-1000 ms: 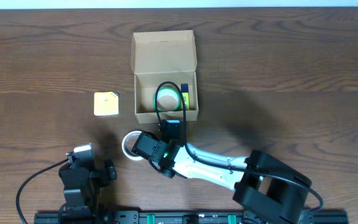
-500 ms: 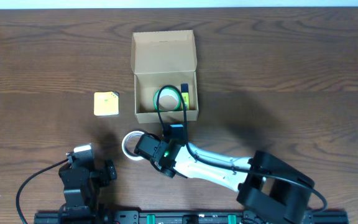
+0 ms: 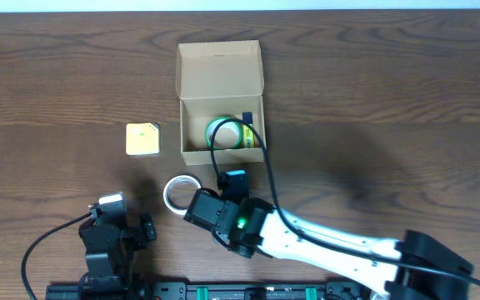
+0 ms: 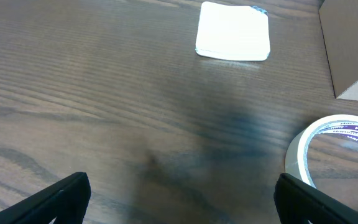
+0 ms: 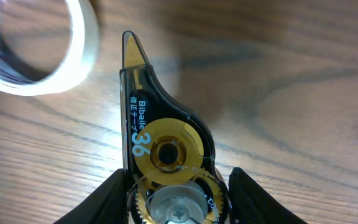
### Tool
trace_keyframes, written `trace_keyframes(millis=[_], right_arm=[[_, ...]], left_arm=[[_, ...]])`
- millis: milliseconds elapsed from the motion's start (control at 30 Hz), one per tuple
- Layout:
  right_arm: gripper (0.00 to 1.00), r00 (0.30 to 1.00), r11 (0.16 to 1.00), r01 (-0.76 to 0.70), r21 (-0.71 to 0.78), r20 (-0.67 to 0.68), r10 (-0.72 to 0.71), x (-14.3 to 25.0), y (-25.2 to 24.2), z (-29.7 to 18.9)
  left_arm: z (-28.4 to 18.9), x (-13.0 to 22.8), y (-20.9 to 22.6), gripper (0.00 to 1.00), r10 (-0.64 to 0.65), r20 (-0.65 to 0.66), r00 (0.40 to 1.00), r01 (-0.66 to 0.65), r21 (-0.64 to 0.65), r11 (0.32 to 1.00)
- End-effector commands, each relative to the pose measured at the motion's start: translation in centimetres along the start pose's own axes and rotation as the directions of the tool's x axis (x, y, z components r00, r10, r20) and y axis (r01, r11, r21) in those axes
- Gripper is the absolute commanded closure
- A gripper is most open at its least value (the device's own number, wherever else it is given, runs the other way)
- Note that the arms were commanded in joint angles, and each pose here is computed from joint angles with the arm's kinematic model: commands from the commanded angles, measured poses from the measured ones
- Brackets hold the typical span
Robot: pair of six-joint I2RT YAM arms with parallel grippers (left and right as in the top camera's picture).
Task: Pack container
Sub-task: 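Lower the right gripper onto the correction tape dispenser and grasp it, then carry the correction tape into the box and open the right gripper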
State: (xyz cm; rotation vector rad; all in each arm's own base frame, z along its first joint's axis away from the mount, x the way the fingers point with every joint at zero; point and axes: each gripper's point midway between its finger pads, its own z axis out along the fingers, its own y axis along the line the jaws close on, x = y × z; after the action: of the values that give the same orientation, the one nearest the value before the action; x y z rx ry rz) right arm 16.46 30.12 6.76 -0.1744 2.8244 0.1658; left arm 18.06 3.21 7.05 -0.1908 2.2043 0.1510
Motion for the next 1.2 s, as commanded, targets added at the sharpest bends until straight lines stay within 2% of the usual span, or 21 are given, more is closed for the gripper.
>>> trace_keyframes(millis=[0,67,167,267,400,467,633,800,1033,1167], right_arm=[[0.68,0.993,1.0,0.031,-0.002,0.118,-0.03,-2.0,-0.3,-2.1],[0.69,0.967,0.998,0.064,0.016,0.244,-0.066,-5.0,-0.4,-4.3],[0.71,0.934,0.995,0.094,0.042,0.342,-0.102,-8.7,-0.3,-6.0],[0.73,0.896,0.997,0.079,0.018,0.436,-0.079,-13.4,-0.6,-7.2],[0.75,0.856,0.999,0.039,-0.024,0.516,-0.021,-19.3,-2.3,-6.7],[0.75,0.854,1.0,0.022,-0.011,0.52,-0.013,-20.4,-3.0,-5.7],[0.73,0.877,0.998,0.056,0.028,0.477,-0.062,-20.7,-2.6,-0.8],[0.72,0.908,0.994,0.07,0.084,0.407,-0.098,-19.4,-3.1,2.8],[0.66,0.919,0.992,0.07,0.103,0.379,-0.104,-18.8,-3.6,3.3],[0.55,0.92,0.992,0.07,0.105,0.378,-0.105,-18.8,-3.7,3.3]], left_arm=[[0.3,1.0,0.2,0.05,0.021,-0.028,0.999,-0.022,-0.012,1.0],[0.4,1.0,0.2,0.05,0.021,-0.028,0.999,-0.022,-0.012,1.0],[0.3,1.0,0.2,0.05,0.021,-0.028,0.999,-0.022,-0.012,1.0],[0.3,1.0,0.2,0.05,0.021,-0.028,0.999,-0.022,-0.012,1.0],[0.3,1.0,0.2,0.05,0.021,-0.028,0.999,-0.022,-0.012,1.0],[0.4,1.0,0.2,0.05,0.021,-0.028,0.999,-0.022,-0.012,1.0],[0.3,1.0,0.2,0.05,0.021,-0.028,0.999,-0.022,-0.012,1.0],[0.4,1.0,0.2,0.05,0.021,-0.028,0.999,-0.022,-0.012,1.0],[0.3,1.0,0.2,0.05,0.021,-0.028,0.999,-0.022,-0.012,1.0],[0.4,1.0,0.2,0.05,0.021,-0.028,0.999,-0.022,-0.012,1.0]])
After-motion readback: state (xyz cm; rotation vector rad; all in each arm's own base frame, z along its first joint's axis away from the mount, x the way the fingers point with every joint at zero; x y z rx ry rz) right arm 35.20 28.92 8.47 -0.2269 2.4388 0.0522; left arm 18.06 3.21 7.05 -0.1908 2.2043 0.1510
